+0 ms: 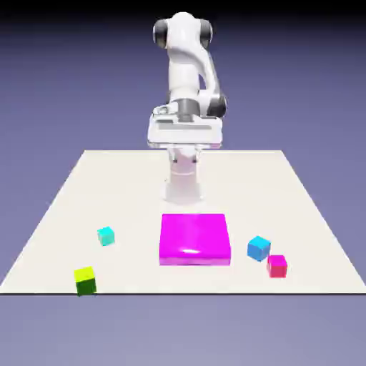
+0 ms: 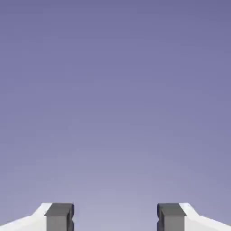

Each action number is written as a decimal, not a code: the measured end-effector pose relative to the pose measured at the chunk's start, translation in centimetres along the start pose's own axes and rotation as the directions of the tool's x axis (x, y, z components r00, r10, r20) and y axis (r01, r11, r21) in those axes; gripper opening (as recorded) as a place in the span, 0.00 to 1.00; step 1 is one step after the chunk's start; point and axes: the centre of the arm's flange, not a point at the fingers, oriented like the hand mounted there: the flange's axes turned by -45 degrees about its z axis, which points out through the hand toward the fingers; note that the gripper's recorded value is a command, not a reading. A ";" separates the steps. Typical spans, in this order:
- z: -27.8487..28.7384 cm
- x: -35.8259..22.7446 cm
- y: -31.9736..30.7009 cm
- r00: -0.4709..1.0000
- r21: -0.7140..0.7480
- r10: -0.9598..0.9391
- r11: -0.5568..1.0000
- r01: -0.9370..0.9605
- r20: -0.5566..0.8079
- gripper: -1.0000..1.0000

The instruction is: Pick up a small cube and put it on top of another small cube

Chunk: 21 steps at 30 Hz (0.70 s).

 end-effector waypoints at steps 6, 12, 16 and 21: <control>5.7 1.9 4.8 0.961 -0.088 0.227 0.973 -0.215 0.158 0.50; 11.7 2.2 10.8 0.844 -0.215 0.459 0.886 -0.412 0.275 0.50; 15.8 1.3 15.2 0.728 -0.311 0.602 0.796 -0.519 0.327 0.50; 20.7 -1.0 20.5 0.551 -0.434 0.752 0.659 -0.615 0.361 0.50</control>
